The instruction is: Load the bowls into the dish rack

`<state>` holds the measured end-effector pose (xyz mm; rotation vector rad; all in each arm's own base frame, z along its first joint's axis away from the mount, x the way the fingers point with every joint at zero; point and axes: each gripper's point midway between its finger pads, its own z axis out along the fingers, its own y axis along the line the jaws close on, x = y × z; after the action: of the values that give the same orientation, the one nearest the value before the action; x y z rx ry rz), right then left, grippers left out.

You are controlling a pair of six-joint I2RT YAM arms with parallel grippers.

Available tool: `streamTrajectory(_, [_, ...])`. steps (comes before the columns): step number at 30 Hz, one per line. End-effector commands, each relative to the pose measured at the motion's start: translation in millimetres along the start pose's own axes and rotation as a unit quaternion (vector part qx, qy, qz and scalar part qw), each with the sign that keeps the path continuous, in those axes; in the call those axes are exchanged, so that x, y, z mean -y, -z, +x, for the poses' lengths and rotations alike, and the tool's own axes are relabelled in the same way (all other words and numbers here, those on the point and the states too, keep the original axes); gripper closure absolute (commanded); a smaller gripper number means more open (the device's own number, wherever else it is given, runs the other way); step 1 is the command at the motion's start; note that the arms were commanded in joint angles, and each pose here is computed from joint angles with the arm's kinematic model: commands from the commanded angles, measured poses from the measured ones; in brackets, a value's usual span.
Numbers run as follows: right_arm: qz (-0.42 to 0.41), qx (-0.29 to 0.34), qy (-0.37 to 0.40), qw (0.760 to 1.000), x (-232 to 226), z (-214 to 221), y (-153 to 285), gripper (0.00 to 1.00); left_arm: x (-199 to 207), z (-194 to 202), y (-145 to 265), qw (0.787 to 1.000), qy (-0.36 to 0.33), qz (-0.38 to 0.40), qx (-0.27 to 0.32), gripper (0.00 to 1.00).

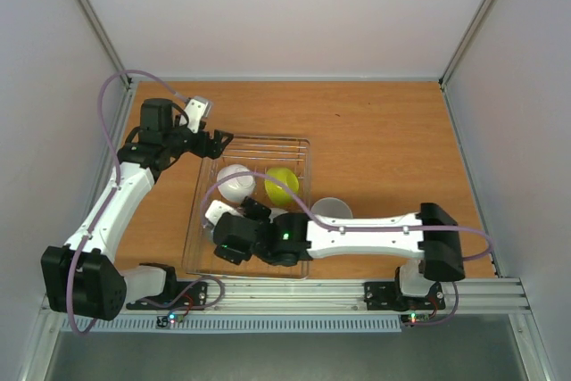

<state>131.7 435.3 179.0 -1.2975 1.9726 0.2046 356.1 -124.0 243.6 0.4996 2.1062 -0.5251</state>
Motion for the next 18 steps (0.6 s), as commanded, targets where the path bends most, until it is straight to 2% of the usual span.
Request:
streamTrajectory(1, [0.055,0.013,-0.063,0.996,42,-1,18,0.01,3,-6,-3,1.000,-0.003,0.017,0.012,0.04])
streamTrajectory(5, [0.094,-0.019,-0.196,0.976,104,35,24,0.04,7,-4,-5,0.999,-0.002,0.032,0.006,0.05])
streamTrajectory(10, [0.130,-0.048,-0.362,0.922,171,95,41,0.06,10,-3,-5,0.999,-0.003,0.040,0.002,0.05])
streamTrajectory(15, [0.157,-0.064,-0.454,0.875,199,153,65,0.09,16,-2,-6,0.998,-0.005,0.061,-0.002,0.05])
streamTrajectory(18, [0.168,-0.085,-0.472,0.861,194,182,73,0.12,18,0,-8,0.997,-0.003,0.072,-0.008,0.05])
